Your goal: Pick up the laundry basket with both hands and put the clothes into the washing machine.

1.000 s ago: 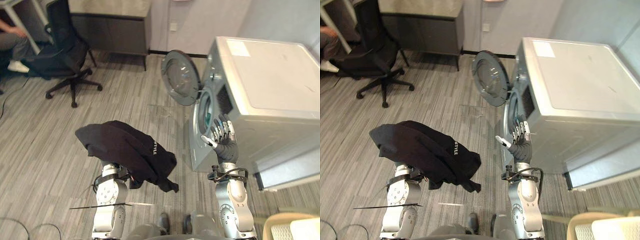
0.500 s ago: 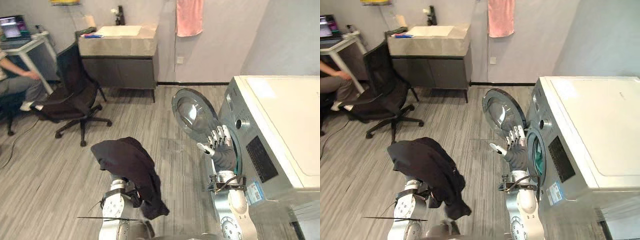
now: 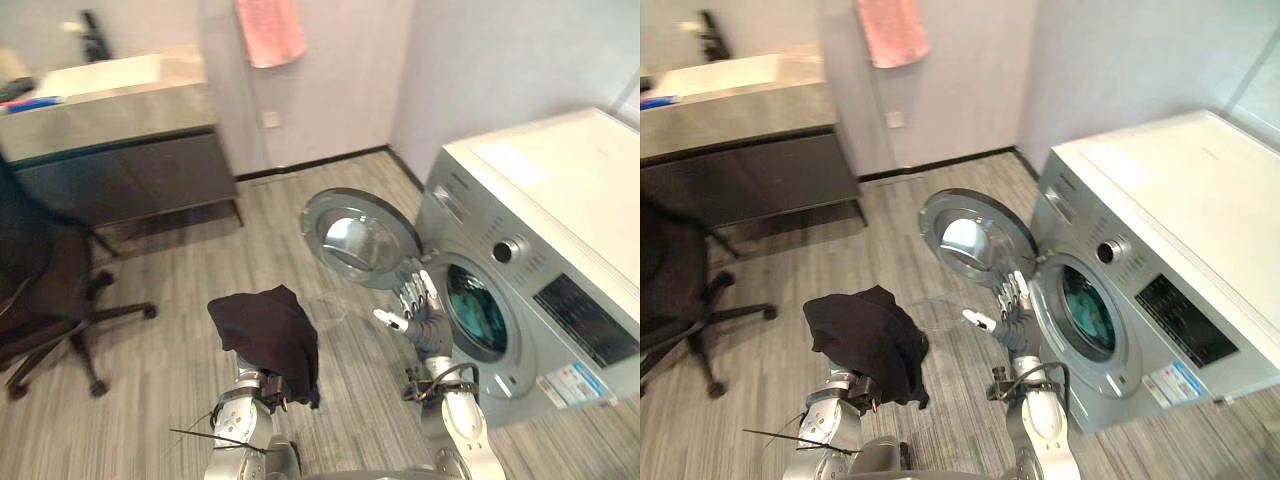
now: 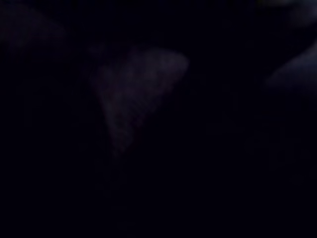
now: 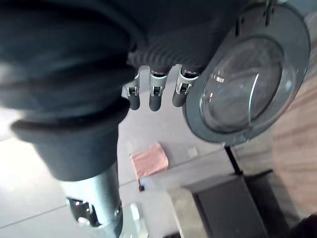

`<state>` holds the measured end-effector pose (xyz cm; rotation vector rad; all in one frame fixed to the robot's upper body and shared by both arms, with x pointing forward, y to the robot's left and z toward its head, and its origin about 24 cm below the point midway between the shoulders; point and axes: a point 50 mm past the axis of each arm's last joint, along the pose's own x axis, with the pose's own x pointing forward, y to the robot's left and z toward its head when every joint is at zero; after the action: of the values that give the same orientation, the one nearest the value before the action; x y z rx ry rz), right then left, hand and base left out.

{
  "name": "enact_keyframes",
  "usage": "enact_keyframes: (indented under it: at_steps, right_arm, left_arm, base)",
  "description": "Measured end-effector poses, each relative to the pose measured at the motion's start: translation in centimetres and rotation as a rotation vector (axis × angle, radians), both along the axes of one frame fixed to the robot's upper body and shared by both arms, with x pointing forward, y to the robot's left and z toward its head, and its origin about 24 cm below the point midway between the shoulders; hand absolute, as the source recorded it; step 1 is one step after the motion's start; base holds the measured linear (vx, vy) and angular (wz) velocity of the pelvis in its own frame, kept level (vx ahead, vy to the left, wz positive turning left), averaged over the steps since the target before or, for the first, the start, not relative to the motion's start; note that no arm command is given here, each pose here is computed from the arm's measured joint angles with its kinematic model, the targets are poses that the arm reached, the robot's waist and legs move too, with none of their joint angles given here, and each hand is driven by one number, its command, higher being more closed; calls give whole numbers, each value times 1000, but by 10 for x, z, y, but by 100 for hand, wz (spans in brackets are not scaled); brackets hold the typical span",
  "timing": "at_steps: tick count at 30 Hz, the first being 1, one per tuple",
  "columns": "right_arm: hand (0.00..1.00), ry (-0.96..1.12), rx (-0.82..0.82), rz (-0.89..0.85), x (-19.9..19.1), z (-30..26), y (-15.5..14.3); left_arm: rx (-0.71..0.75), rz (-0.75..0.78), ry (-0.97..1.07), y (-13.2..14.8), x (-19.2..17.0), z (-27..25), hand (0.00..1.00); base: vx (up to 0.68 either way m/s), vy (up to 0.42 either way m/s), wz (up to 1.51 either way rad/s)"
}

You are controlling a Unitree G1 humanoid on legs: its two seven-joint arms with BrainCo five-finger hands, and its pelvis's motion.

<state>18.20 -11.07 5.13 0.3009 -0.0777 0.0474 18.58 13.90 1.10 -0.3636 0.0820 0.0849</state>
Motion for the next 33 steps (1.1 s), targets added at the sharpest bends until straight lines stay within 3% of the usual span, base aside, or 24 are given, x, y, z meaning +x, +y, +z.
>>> enact_keyframes:
  at_steps: [4, 8, 9, 13, 15, 20, 26, 30, 33]
  right_arm:
    - [0, 90, -119, -68, -10, -19, -14]
    - [0, 271, -237, -207, -13, -60, -46]
    - [0, 410, -291, -231, -16, -90, -58]
    - [0, 643, -445, -202, -37, -131, -81]
    - [0, 784, -433, -215, -60, -151, -90]
    - [0, 835, -419, -174, -68, -161, -85]
    - [0, 837, -339, -140, -54, -166, -74]
    - [0, 706, -330, -95, -12, -149, -54]
    - [0, 436, -297, 14, 51, -99, -7]
  left_arm:
    - [-18, 1, 15, 8, -2, -2, 100]
    - [-48, -15, 34, 12, 2, -11, 100]
    - [-73, 7, 100, 17, 4, -27, 100]
    - [-150, 32, 240, 14, 6, -58, 100]
    - [-208, 26, 280, 0, 10, -67, 100]
    - [-265, 28, 277, -8, 18, -66, 100]
    - [-363, 159, 171, 4, 39, -42, 100]
    - [-373, 153, -33, 8, 77, 3, 100]
    - [-391, 105, -165, -3, 105, 38, 100]
  base:
    - [99, 151, -156]
    - [124, -44, -160]
    - [200, -115, -145]
    - [272, -133, -113]
    - [301, -143, -45]
    - [155, -35, -15]
    - [75, 214, -47]
    - [-15, 256, -18]
    - [-83, 224, -28]
